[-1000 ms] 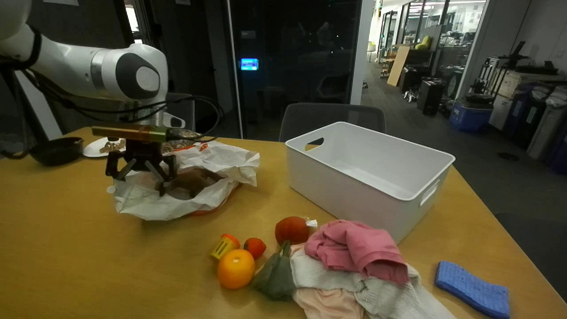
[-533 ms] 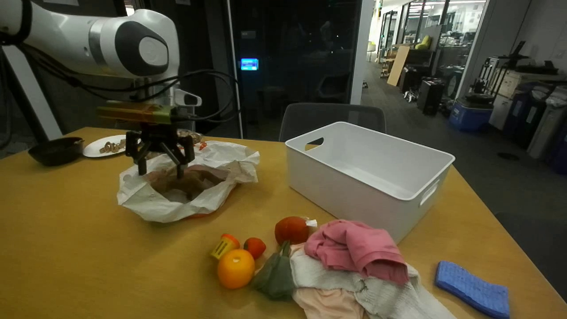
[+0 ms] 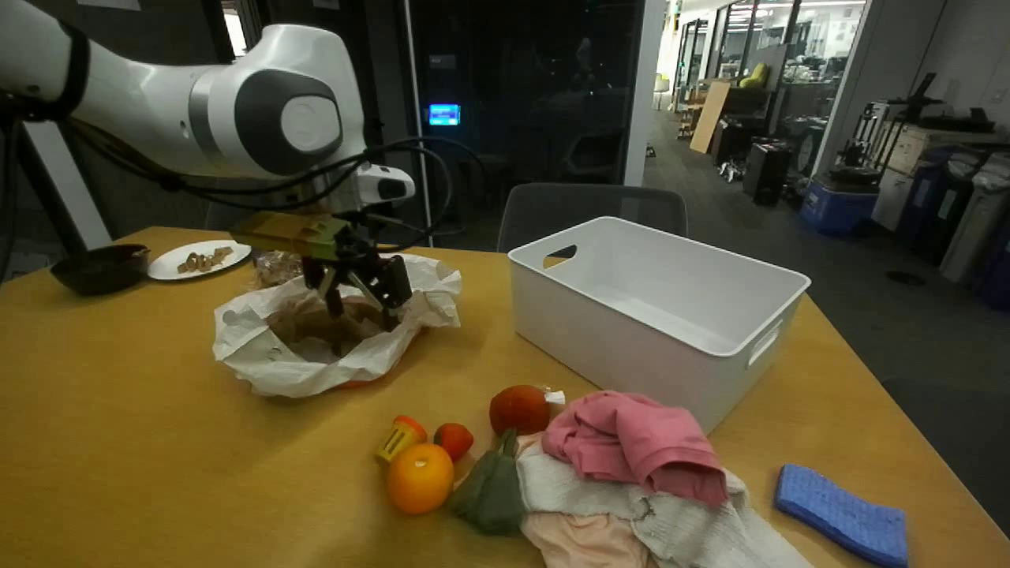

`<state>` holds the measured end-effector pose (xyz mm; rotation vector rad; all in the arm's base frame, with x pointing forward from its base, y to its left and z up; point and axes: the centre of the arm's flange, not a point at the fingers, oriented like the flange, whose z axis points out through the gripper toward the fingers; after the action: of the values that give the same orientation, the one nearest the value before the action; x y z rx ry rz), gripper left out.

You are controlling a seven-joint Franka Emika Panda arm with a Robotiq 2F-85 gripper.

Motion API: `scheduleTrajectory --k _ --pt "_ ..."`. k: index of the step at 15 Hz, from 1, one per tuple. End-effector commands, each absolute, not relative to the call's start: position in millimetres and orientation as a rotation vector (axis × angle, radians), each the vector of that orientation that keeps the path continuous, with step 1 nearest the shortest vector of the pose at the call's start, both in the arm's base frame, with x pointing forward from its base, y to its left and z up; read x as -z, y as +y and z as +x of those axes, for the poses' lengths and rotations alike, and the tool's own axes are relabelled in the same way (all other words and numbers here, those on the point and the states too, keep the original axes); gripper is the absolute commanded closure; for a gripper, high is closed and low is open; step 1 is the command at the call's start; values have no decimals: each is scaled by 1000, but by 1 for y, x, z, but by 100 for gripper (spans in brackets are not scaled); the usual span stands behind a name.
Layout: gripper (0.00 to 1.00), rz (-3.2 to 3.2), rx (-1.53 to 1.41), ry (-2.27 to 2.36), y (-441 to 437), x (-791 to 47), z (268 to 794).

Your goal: Pick up the brown toy, small red toy, yellow container with an orange lid, orange toy, big red toy one by one and put them into the plastic bag

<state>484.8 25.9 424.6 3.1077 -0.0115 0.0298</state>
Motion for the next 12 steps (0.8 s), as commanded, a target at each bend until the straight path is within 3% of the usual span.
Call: scheduleTrajectory --k 1,12 --pt "0 3068 -139 -297 -13 -408 471" --pt "0 2876 -61 -1010 -80 -359 462"
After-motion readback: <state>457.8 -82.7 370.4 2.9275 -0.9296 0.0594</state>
